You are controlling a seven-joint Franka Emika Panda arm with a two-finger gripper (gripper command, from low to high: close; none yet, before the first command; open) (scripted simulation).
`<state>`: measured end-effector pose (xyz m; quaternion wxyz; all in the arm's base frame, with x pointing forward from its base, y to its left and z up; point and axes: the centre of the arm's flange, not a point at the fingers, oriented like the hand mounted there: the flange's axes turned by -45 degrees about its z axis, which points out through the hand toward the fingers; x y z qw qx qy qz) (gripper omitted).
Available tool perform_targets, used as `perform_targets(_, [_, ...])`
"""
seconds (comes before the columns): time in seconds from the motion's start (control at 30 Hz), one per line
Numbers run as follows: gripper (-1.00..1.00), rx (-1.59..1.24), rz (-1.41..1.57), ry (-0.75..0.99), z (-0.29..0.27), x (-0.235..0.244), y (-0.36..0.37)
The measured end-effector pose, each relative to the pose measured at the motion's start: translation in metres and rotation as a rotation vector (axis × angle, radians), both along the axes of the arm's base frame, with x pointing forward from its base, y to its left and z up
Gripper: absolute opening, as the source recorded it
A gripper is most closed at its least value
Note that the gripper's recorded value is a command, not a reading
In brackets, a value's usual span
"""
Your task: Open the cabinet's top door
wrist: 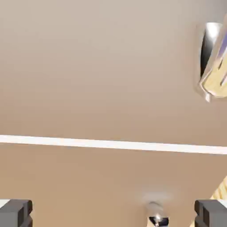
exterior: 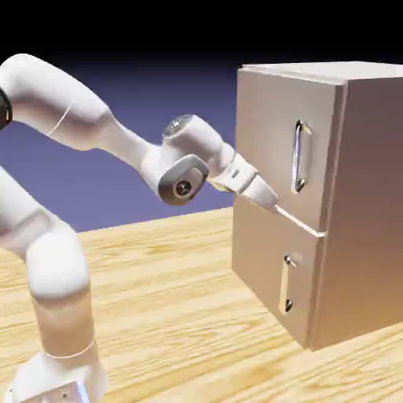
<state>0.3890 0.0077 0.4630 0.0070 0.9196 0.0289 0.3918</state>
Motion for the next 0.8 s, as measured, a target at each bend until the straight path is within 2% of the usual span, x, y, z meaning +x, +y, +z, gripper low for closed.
perform_targets(0.8, [1.0, -0.061, 0.026, -0.217, 0.062, -0.026, 0.026])
